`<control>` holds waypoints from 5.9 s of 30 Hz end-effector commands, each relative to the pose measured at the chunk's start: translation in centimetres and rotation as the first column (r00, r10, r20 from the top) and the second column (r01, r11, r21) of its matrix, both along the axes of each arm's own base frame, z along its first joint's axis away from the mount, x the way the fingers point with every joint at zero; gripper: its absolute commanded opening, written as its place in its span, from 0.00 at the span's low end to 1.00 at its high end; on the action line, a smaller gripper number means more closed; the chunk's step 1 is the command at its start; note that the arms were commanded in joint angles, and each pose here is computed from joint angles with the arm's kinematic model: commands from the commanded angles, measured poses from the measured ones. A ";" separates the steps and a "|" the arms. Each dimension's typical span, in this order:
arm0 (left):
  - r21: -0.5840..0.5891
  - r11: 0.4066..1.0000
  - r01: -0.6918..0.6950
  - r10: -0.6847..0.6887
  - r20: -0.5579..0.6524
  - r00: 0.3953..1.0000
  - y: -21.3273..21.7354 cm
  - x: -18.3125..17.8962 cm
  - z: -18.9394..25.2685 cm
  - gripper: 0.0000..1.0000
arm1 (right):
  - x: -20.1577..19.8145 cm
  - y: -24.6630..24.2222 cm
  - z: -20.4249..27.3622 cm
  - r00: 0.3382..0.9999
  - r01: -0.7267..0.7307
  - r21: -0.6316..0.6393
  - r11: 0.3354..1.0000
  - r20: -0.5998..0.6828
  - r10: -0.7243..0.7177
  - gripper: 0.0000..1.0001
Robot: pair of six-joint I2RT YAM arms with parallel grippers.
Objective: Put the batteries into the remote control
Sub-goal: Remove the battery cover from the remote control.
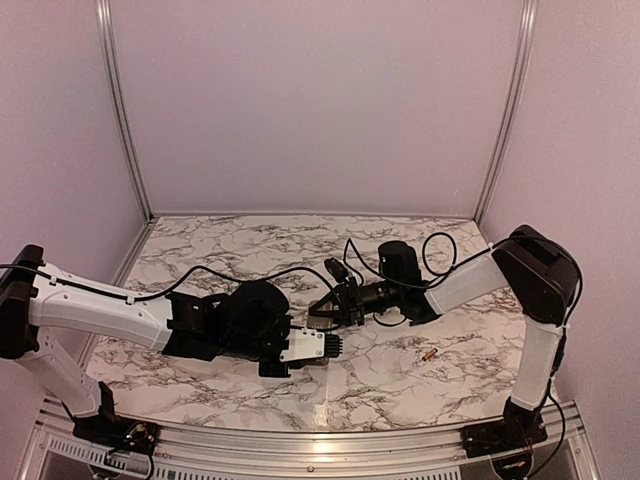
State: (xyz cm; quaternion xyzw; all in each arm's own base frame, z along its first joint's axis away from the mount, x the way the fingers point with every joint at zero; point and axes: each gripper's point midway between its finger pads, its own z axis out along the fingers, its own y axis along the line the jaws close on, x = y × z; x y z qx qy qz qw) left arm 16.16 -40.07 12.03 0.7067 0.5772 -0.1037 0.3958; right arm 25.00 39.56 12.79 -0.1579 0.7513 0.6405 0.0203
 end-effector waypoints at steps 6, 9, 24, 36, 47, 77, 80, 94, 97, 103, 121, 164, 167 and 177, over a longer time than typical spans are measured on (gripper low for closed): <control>0.028 0.999 -0.041 0.039 0.060 0.997 -0.5 1.2 -0.3 0.22 | -0.7 0.4 -0.1 0.999 -0.033 0.023 0.999 -0.002 0.033 0.00; 0.039 0.998 -0.058 0.055 0.078 0.995 -0.4 1.7 -0.6 0.20 | -0.8 0.3 -0.1 0.999 -0.037 0.026 0.999 -0.001 0.037 0.00; 0.044 0.999 0.013 -0.015 0.035 0.999 -0.6 0.3 -0.8 0.21 | -0.9 0.4 -0.3 0.999 -0.041 0.035 0.999 -0.006 0.041 0.00; 0.039 0.998 0.044 -0.043 -0.011 0.999 -0.7 -0.5 -0.6 0.20 | -0.9 0.5 0.2 0.999 -0.045 0.045 0.998 0.007 0.045 0.00; -0.026 0.997 0.069 -0.071 -0.061 0.996 -0.8 -1.1 1.2 0.19 | -1.1 0.5 0.1 0.999 -0.052 0.043 0.998 0.017 0.051 0.00; 0.109 0.994 -0.020 0.010 0.088 0.996 -0.1 2.1 -1.3 0.20 | -1.9 0.8 1.4 0.997 -0.081 0.087 0.993 0.004 0.081 0.00; 0.097 0.995 -0.032 0.018 0.136 0.991 0.0 2.5 -0.7 0.20 | -1.9 0.8 1.1 0.997 -0.081 0.084 0.993 -0.006 0.081 0.00; -0.038 0.999 -0.006 0.015 0.230 0.973 -0.8 1.5 3.5 0.20 | -1.6 0.6 -0.7 0.997 -0.055 0.049 0.997 -0.053 0.057 0.00; -0.041 0.999 -0.007 0.016 0.233 0.972 -0.6 1.4 3.7 0.20 | -1.5 0.5 -0.8 0.997 -0.048 0.045 0.998 -0.056 0.050 0.00; -0.034 0.999 -0.011 0.018 0.216 0.976 -0.3 1.2 3.2 0.20 | -1.4 0.4 -1.0 0.997 -0.043 0.041 0.998 -0.059 0.045 0.00; 0.050 0.997 0.053 -0.057 0.083 0.995 -0.7 -0.7 0.3 0.32 | -1.3 0.3 -0.6 0.998 -0.044 0.043 0.998 -0.041 0.046 0.00; 0.012 0.999 -0.050 0.038 0.483 0.875 0.3 2.3 4.0 0.32 | -2.2 0.3 -0.9 0.993 -0.054 0.067 0.996 -0.098 0.060 0.00; 0.002 0.999 -0.051 0.043 0.497 0.867 0.4 2.2 4.5 0.31 | -2.0 0.2 -1.2 0.994 -0.043 0.059 0.997 -0.103 0.049 0.00; 0.035 0.999 -0.041 0.019 0.480 0.877 0.8 1.8 3.6 0.32 | -1.5 -0.2 -0.9 0.994 -0.030 0.063 0.998 -0.103 0.037 0.00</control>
